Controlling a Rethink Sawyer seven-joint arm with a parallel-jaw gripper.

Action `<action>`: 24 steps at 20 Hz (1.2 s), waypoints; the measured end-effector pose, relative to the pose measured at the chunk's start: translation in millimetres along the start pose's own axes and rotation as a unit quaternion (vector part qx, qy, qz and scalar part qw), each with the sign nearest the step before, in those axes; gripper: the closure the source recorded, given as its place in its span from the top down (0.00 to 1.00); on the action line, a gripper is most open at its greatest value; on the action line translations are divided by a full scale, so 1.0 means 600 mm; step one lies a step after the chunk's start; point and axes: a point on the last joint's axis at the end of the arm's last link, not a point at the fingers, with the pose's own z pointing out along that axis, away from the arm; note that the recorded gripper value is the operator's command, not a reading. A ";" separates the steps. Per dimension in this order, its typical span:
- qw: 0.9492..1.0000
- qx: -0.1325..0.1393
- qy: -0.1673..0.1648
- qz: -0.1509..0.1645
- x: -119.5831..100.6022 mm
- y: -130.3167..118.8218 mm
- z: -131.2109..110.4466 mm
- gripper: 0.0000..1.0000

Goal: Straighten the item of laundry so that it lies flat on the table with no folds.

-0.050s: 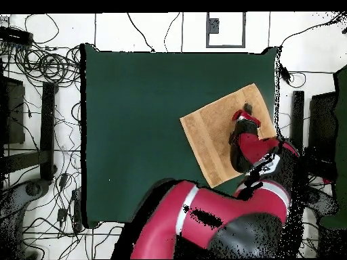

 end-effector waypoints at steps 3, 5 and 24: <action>1.000 0.015 0.007 0.007 -0.007 0.004 0.002 0.00; 0.999 0.030 0.013 0.009 -0.009 0.011 0.001 0.00; 0.978 0.161 0.106 0.084 0.002 -0.070 -0.098 0.00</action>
